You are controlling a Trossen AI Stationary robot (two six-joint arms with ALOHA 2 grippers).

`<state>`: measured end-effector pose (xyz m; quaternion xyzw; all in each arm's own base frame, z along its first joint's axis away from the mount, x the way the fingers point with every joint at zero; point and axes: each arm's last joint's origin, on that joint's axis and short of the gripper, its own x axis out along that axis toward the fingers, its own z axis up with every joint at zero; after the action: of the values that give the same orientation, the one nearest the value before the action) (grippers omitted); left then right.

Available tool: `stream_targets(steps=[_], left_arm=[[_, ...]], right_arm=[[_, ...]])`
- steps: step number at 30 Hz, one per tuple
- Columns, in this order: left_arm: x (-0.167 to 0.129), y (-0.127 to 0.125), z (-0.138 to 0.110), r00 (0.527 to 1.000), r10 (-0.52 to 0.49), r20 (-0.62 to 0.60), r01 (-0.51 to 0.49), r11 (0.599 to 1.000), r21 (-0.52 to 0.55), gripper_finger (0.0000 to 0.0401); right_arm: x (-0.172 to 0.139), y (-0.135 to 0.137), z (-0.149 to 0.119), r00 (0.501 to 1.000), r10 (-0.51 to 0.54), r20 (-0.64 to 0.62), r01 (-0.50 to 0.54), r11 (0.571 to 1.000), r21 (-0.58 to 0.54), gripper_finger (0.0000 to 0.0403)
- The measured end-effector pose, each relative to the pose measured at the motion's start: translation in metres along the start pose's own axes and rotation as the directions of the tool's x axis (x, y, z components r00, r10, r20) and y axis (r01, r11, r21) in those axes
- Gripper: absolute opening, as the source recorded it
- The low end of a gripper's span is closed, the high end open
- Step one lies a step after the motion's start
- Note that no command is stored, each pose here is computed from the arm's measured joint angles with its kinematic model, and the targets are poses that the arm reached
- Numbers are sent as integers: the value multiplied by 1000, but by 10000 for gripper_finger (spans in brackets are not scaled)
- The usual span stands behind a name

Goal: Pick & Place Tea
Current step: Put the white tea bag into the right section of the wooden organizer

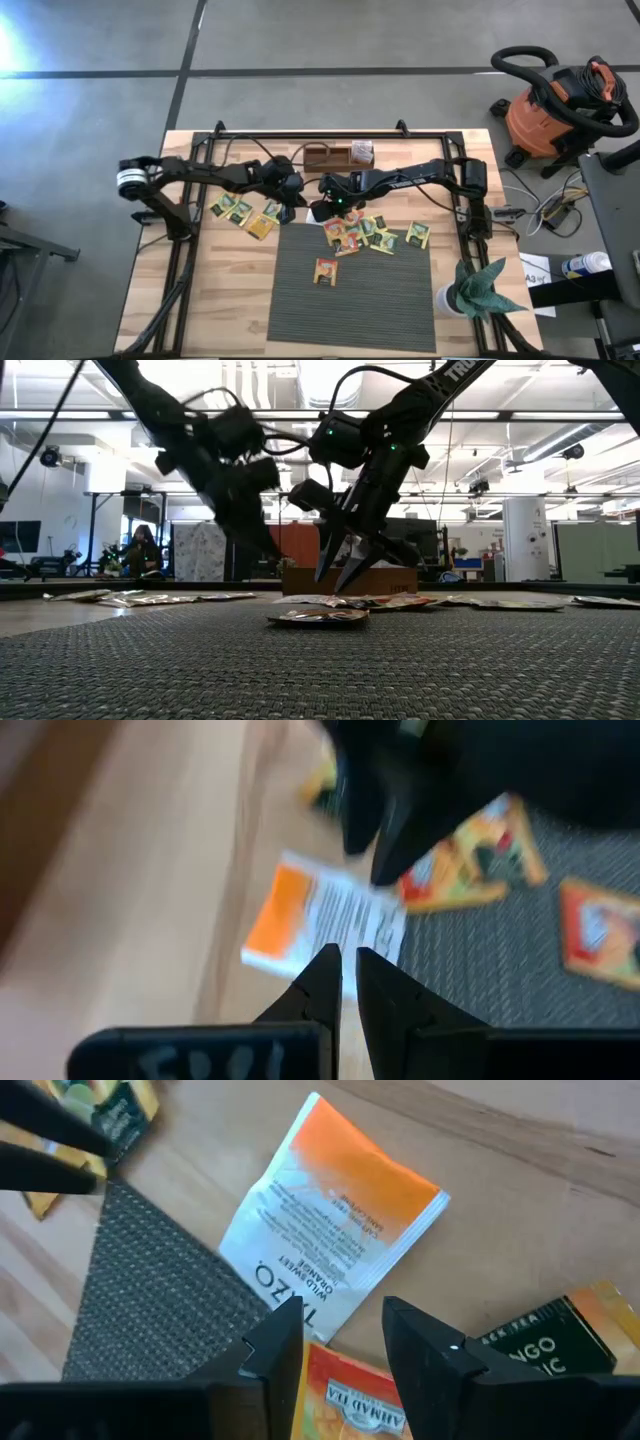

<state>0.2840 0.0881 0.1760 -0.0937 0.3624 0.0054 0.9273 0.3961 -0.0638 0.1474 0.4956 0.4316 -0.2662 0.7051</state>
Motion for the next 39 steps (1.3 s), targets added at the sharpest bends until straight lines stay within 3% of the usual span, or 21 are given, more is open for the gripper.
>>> stream_targets(steps=[10, 21, 32, 39], left_arm=[[39, -3, -19, 995, -56, -85, 56, 998, -1, 30], [53, 0, -26, 992, -62, -106, 60, 998, -25, 30], [56, 0, -26, 994, -64, -90, 61, 998, -35, 30], [41, 0, -22, 995, -4, -103, 0, 999, -40, 30]], right_arm=[[6, 2, -5, 1000, -15, 23, 15, 1000, -14, 164], [17, -1, -5, 999, -26, 36, 26, 1000, -12, 184], [20, 3, -3, 998, 35, 49, -31, 996, -78, 157], [15, 4, 0, 995, 12, 94, -1, 993, -119, 107]])
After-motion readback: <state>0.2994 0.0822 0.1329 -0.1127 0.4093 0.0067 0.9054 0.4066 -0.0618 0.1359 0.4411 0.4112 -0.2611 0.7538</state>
